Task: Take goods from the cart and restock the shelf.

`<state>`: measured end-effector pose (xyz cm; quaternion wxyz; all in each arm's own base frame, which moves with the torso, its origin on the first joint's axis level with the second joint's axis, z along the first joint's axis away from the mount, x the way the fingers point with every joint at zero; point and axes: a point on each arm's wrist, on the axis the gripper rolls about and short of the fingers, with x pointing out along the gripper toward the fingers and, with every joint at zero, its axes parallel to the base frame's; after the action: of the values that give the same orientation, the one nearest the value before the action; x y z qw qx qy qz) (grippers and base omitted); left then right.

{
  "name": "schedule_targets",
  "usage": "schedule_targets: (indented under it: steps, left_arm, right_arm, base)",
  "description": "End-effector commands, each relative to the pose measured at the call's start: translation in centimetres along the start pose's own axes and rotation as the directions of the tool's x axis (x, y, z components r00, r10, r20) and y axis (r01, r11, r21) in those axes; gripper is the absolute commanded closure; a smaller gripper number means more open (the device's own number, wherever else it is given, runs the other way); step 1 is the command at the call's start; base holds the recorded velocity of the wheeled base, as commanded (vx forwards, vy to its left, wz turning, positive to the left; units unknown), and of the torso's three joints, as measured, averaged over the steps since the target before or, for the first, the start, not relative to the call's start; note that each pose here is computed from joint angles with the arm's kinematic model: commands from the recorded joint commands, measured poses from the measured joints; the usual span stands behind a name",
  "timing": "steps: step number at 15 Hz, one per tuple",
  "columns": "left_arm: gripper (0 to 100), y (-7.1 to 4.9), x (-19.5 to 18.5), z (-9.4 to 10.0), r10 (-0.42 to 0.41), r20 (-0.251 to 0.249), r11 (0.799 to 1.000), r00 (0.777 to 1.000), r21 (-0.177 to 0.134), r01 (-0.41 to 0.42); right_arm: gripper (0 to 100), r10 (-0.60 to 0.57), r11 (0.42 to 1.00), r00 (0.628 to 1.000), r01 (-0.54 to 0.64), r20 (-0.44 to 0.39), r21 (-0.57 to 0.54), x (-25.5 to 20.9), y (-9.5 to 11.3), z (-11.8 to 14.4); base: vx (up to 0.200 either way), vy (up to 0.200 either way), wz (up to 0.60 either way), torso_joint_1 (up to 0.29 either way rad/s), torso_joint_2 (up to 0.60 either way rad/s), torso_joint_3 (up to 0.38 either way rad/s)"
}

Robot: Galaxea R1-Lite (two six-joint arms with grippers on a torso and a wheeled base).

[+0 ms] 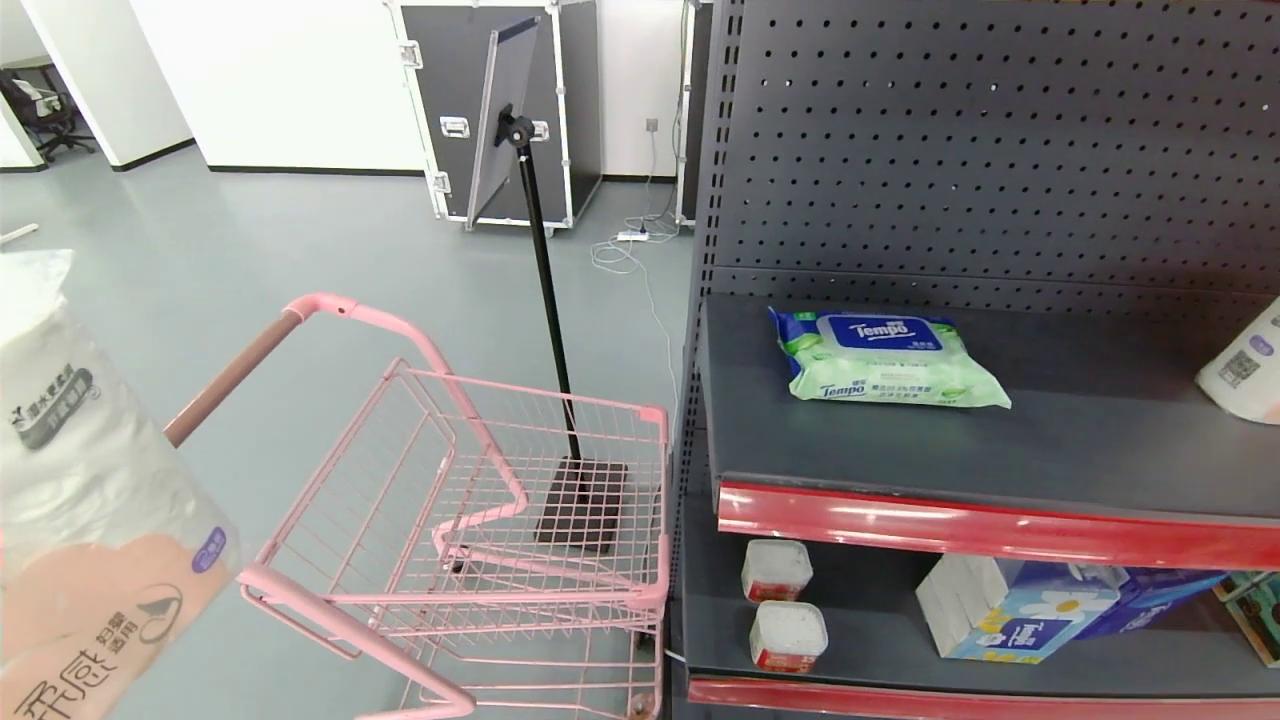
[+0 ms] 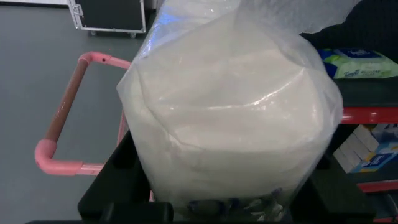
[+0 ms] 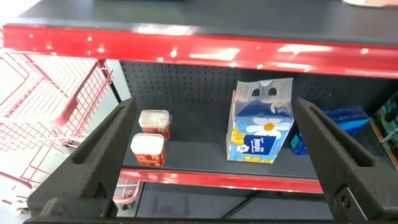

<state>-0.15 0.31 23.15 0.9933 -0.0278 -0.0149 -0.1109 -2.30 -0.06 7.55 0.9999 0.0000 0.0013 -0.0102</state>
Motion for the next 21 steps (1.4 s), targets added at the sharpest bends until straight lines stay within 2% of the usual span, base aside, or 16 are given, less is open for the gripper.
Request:
schedule_targets:
  steps: [1,3,9,11,21]
  left_arm:
    - [100,-0.02,0.23,0.0,0.0,-0.01,1.0,1.0,0.012,0.001]
    - [100,-0.02,0.23,0.0,0.0,-0.01,1.0,1.0,0.029,0.001]
    - [100,-0.02,0.27,-0.25,0.0,-0.017,1.0,1.0,0.03,0.001]
    - [100,-0.01,0.36,-0.54,0.002,-0.028,0.999,1.0,0.033,-0.001]
    - [100,0.01,0.14,-0.49,0.0,-0.017,0.999,1.0,0.036,0.001]
  right_arm:
    - [0,0.0,1.0,1.0,0.0,-0.001,0.0,0.0,0.0,0.0]
    - [0,0.0,1.0,1.0,0.0,-0.001,0.0,0.0,0.0,0.0]
    - [0,-0.001,1.0,1.0,0.001,0.001,0.0,0.0,0.0,0.01]
    - [0,0.0,1.0,1.0,0.0,-0.001,-0.002,0.0,0.0,0.0]
    - [0,0.007,1.0,1.0,-0.007,0.001,-0.002,0.0,0.01,0.01]
  base:
    - [0.0,0.0,0.0,0.154,-0.39,-0.242]
    - [0.0,0.0,0.0,0.149,-0.38,-0.22]
    - [0.0,0.0,0.0,0.158,-0.37,-0.212]
    - [0.0,-0.2,0.0,0.041,-0.12,-0.061]
    - [0.0,-0.2,0.0,0.007,0.0,-0.005]
